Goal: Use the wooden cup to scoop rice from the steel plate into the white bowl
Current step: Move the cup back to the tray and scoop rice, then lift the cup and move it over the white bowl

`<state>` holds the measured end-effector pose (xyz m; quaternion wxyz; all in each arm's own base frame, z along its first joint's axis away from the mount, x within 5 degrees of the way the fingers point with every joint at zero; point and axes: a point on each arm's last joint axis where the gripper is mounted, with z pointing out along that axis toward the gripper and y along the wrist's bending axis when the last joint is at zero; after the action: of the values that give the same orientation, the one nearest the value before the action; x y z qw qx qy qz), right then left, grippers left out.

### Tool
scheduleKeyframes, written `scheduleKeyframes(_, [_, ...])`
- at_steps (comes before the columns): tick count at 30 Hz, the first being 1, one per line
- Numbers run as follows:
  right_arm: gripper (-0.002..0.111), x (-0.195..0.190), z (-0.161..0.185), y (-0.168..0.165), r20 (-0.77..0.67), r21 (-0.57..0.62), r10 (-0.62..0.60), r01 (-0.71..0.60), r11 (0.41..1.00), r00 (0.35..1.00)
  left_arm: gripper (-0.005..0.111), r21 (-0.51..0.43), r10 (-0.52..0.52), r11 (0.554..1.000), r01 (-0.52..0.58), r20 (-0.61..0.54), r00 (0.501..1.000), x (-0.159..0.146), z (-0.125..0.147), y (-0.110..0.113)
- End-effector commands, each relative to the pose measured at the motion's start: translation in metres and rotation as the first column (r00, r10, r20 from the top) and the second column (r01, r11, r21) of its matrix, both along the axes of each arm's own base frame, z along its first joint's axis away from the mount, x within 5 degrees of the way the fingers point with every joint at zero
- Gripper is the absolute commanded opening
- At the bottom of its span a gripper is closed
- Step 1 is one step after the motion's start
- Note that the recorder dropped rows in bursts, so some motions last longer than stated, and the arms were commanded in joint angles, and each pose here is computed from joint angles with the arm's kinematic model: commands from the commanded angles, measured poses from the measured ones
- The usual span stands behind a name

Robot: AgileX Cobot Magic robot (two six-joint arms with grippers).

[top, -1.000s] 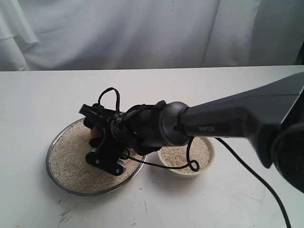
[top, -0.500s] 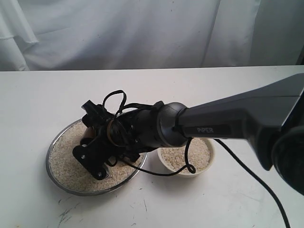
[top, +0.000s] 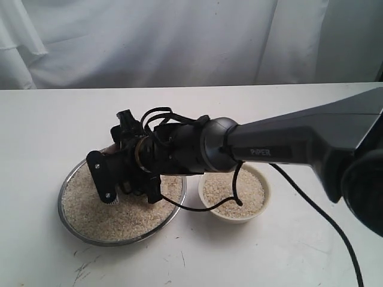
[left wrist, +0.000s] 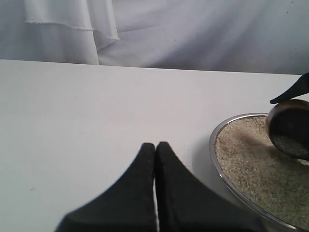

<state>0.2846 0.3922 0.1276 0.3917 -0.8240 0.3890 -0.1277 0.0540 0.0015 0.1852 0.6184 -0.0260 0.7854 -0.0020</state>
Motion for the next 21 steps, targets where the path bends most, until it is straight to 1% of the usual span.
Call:
scheduleKeyframes(1, [0.000,0.012,0.006,-0.007,-0.023,0.045,-0.057,0.058,0.997,0.998,0.000,0.001,-0.003,1.000,0.003,0.006,1.000,0.000,-0.001,0.000])
scheduleKeyframes(6, [0.000,0.020,0.026,-0.016,0.002,0.058,-0.098,0.098,0.993,0.995,0.000,0.001,-0.003,1.000,0.003,0.006,1.000,0.000,-0.001,0.000])
scheduleKeyframes(10, [0.000,0.024,0.048,-0.026,0.048,0.040,-0.149,0.147,0.988,0.988,0.000,0.001,-0.003,1.000,0.003,0.006,1.000,0.000,-0.001,0.000])
scheduleKeyframes(13, [0.000,0.024,0.065,-0.034,0.070,0.057,-0.160,0.156,0.986,0.985,0.000,0.001,-0.003,1.000,0.003,0.006,1.000,0.000,-0.001,0.000])
scheduleKeyframes(17, [0.000,0.019,0.077,-0.053,0.104,0.035,-0.154,0.152,0.988,0.983,0.000,0.001,-0.003,1.000,0.003,0.006,1.000,0.000,-0.001,0.000])
scheduleKeyframes(21, [0.000,0.016,0.084,-0.082,0.116,-0.003,-0.189,0.191,0.982,0.975,0.000,0.001,-0.003,1.000,0.003,0.006,1.000,0.000,-0.001,0.000])
